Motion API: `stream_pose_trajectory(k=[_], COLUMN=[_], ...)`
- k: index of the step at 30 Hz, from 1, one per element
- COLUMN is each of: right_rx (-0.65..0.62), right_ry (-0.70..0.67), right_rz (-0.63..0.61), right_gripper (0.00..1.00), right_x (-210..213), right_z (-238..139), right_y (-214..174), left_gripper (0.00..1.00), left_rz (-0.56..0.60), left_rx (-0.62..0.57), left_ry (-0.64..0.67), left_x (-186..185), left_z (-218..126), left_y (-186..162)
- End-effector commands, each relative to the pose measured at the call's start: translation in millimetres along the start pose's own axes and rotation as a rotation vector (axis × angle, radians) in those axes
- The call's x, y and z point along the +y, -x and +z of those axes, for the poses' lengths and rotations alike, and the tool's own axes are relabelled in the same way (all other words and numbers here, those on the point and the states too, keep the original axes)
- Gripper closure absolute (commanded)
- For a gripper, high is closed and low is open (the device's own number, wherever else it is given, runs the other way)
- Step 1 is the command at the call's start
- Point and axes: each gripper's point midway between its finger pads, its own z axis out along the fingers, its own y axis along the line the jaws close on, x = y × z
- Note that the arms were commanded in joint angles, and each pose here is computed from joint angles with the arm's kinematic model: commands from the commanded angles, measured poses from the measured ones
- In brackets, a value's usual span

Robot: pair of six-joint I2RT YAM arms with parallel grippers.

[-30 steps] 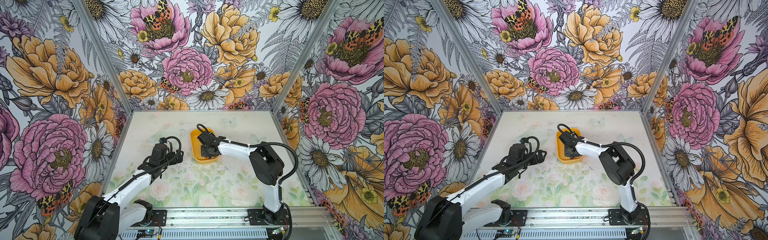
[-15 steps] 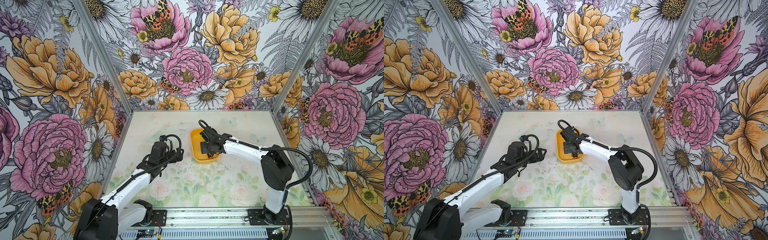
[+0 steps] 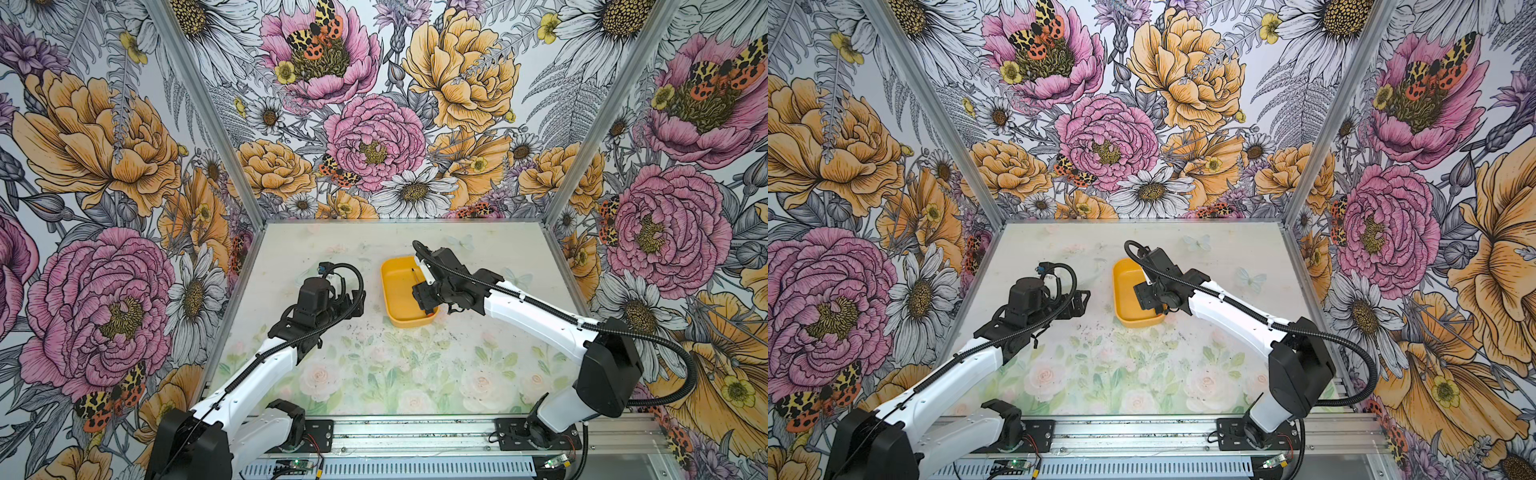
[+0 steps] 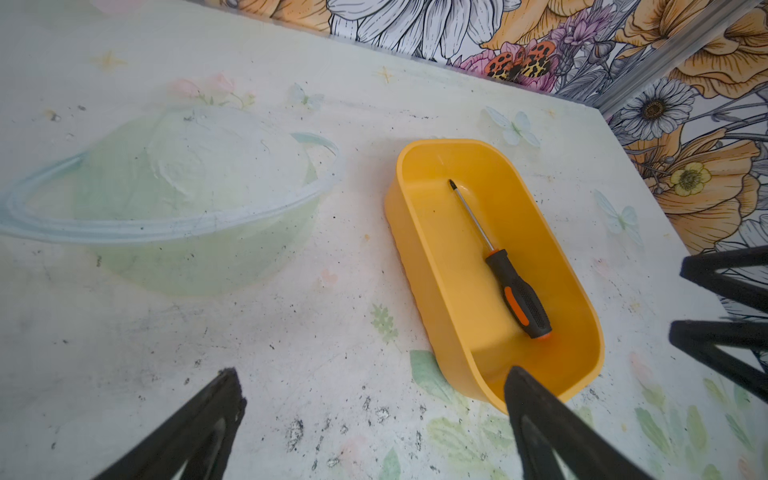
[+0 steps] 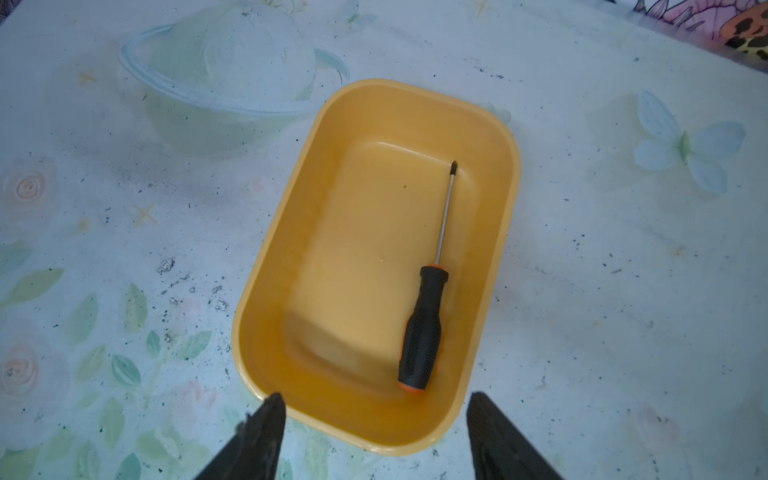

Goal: Put the screwdriver in the bin

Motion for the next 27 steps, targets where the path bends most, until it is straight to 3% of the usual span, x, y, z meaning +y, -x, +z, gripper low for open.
stream_pose_trajectory(k=[1,6,13,17,27], right_rx=[0.011,0.010,-0.065,-0.106,-0.187], right_ry=[-0.013,-0.074,-0.164,-0.131,-0.203], right_rz=[-0.087,-0.027,0.081,0.152,0.222], right_gripper=[0.29,0.29,0.29,0.29,0.29], right_x=[-21.5,-62.3,-115.1,-129.8,-168.5], right_z=[-7.2,-13.2,-23.8,-21.7,-7.1], right_y=[-14.1,-34.4,-46.9,-46.9,-56.2], left_gripper=[0.01,0.01,0.01,0.01,0.01], left_rz=[0.094,0.177,0.196,0.201,0.228], left_rx=[-0.139,-0.239,-0.372,-0.477,-0.507], left_ry=[0.048,0.148,0.246,0.313,0.308], left_x=[3.0,20.4,60.5,82.9,115.1], left_z=[-15.2,-27.8,-34.1,-35.4,-9.5], left_y=[40.8,62.4,72.8,74.8,59.0])
